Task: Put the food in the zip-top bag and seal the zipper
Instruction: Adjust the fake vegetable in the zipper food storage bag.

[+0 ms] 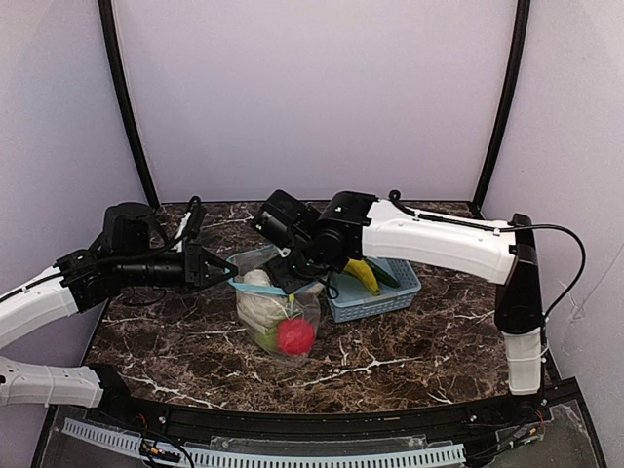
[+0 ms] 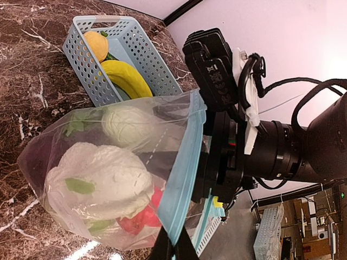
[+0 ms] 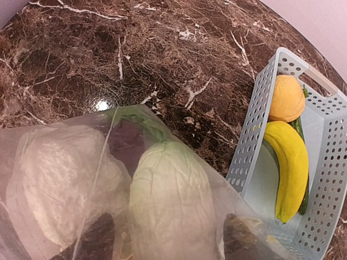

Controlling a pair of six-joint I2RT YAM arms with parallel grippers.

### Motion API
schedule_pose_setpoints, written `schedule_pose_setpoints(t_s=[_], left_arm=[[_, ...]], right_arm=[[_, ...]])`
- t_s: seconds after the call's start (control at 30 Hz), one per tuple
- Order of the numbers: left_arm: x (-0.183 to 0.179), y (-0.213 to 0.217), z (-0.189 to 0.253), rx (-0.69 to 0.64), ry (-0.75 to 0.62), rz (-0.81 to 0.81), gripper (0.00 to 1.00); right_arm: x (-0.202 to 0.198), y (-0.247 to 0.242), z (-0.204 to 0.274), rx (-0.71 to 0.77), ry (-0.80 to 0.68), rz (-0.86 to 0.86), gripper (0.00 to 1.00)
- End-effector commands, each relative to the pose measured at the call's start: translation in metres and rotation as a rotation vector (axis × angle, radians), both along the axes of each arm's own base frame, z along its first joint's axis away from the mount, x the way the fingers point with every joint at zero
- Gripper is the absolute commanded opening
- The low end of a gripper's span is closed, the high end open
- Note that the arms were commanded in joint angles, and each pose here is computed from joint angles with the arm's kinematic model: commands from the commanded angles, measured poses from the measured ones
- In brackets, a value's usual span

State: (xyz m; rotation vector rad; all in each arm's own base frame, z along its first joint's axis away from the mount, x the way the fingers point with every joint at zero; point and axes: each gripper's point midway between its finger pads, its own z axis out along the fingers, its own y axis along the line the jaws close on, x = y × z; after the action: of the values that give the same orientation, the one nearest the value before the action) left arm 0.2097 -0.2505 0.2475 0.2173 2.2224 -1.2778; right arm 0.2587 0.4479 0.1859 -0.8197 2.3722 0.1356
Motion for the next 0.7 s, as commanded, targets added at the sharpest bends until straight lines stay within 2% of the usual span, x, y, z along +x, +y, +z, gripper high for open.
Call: schedule_pose_setpoints(t_s=[0.0,0.2,0.37,0.57,0.67], left_arm=[[0.003,-0.001,0.013,-0.012,-0.034,-0.005,0.01],[0.005,-0.003,0.011,-0.015,-0.028,-0.009,0.01],[0.005,-0.003,0.010,-0.014,-0.027,-0.007,0.01],[0.005,-0.004,0.010,-0.019,-0.026,-0.008,0.01],[0.005,-0.004,0.011,-0.023,-0.029,-0.011,0.01]], right_arm=[[-0.006,-0.008,0.036,0.065,0.012,0.025,0.71],[-0.026,0.003,0.084,0.251,0.043,0.108,0.82],[-0.037,0.001,0.114,0.365,0.045,0.139,0.85],[-0.023,-0.025,0.107,0.319,-0.015,0.047,0.84],[-0.014,-0.037,0.091,0.277,-0.011,-0.008,0.80]])
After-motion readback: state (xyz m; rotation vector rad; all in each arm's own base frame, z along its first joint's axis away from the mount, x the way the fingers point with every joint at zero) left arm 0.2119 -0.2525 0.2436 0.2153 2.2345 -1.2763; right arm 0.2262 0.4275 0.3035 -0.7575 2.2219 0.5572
